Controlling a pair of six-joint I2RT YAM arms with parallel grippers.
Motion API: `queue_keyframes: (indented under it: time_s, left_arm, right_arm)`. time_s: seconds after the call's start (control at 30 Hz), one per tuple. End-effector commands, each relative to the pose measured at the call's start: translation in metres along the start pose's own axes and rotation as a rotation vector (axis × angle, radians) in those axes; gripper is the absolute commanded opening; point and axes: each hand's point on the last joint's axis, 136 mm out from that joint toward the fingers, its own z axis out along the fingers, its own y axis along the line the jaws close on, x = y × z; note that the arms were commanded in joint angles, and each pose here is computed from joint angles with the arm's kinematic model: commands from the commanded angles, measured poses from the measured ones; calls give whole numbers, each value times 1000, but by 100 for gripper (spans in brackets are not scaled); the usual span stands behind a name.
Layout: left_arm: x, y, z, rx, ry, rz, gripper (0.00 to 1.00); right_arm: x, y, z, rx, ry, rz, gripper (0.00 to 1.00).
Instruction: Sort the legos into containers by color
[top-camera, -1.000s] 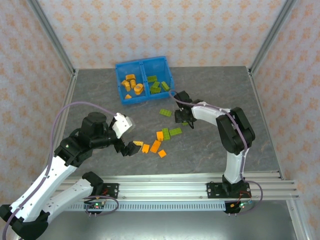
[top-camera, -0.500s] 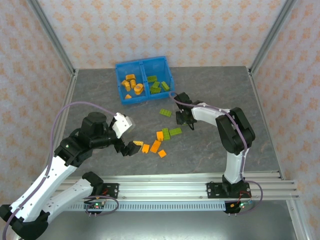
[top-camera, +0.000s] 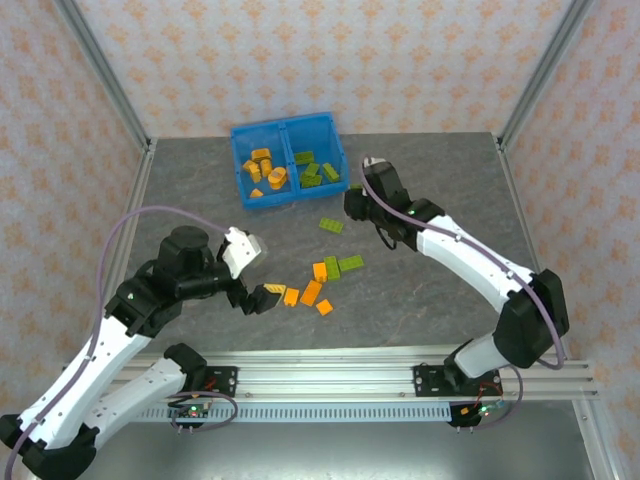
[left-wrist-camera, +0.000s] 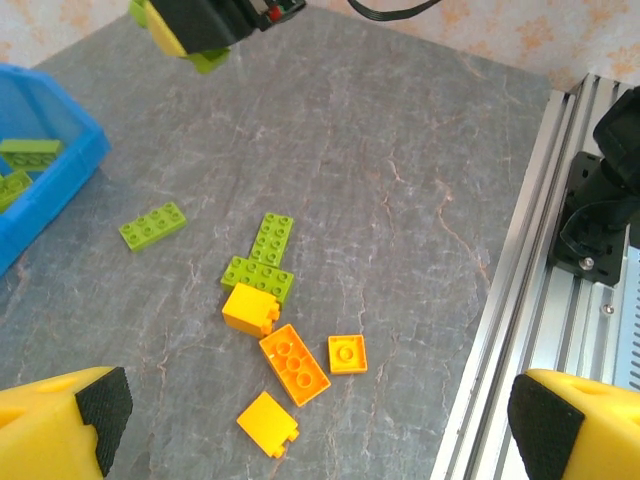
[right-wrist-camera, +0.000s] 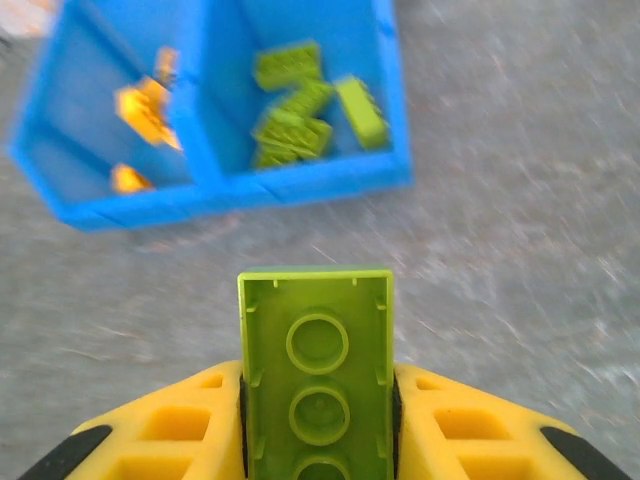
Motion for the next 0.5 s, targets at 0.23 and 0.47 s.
queue_keyframes:
  time_s: [0.23, 0.47]
  left_arm:
    - [-14, 53, -28, -349, -148, -80, 100]
    - [-13, 91, -55, -604, -224, -180, 100]
  right_arm:
    - [-90, 28, 76, 102, -125, -47, 32]
    - [-110, 11, 172, 177, -75, -26, 32]
